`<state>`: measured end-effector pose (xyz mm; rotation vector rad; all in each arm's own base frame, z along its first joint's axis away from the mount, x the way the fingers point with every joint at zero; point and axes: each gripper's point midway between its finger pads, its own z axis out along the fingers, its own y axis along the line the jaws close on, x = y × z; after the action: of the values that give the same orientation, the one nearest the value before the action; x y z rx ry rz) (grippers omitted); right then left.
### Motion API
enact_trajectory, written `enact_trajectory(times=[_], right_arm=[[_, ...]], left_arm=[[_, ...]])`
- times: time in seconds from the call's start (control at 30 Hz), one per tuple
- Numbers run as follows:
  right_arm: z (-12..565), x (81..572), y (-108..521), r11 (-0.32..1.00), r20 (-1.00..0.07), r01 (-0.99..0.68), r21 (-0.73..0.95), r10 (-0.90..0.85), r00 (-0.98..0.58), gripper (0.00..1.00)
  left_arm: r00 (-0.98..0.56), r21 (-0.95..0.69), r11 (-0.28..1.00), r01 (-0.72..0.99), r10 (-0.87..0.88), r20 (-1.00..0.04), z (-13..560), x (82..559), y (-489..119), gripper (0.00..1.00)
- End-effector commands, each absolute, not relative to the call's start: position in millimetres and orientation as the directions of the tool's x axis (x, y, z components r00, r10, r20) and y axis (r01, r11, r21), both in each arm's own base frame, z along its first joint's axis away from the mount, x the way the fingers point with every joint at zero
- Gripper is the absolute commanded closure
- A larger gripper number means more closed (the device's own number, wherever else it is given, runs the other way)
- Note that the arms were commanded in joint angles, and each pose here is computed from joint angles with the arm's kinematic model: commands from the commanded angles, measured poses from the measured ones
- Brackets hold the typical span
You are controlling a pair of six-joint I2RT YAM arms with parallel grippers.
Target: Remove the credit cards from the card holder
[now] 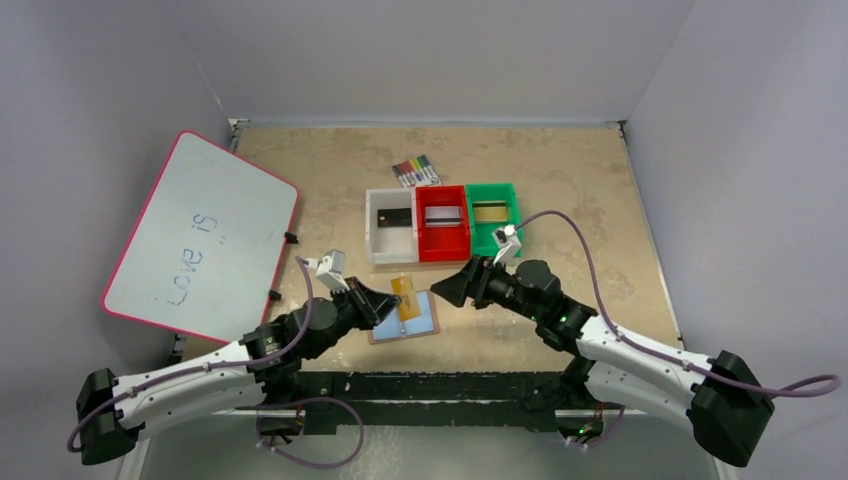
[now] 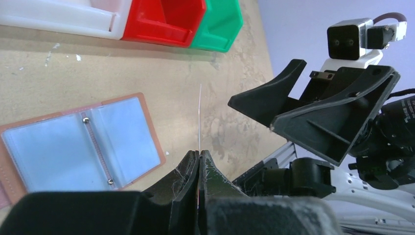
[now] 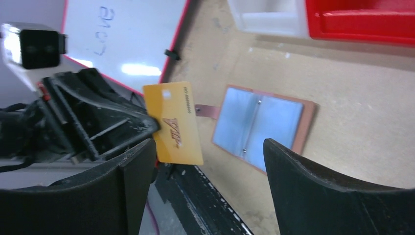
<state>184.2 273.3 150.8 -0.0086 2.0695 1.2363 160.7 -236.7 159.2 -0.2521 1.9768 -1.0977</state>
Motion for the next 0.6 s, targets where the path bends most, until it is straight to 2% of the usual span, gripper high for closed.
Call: enact_trajectory(times=[0.0,0.23,0.47,0.57], right_arm=[[192.6,176.1,288.6,0.398,-0.612,-0.481,0.781,0.335,-0.717,0.17],[186.8,171.1,300.6,0.35,-0.592,-0.494,0.796,0.283,-0.755,0.21],[191.4,163.9,310.4,0.209,-0.565,-0.527,0.824,0.229,-0.792,0.43],[194.6,156.8,309.9,0.146,-0.557,-0.538,0.83,0.216,-0.802,0.49]], left_arm=[[-0.613,-0.826,0.477,0.301,-0.566,-0.551,184.9,156.5,-246.8,1.0],[-0.644,-0.832,0.413,0.371,-0.531,-0.551,196.3,146.3,-260.8,1.0],[-0.676,-0.827,0.364,0.429,-0.478,-0.561,205.4,136.3,-276.3,1.0],[-0.673,-0.826,0.365,0.429,-0.481,-0.562,206.2,137.4,-276.5,1.0]])
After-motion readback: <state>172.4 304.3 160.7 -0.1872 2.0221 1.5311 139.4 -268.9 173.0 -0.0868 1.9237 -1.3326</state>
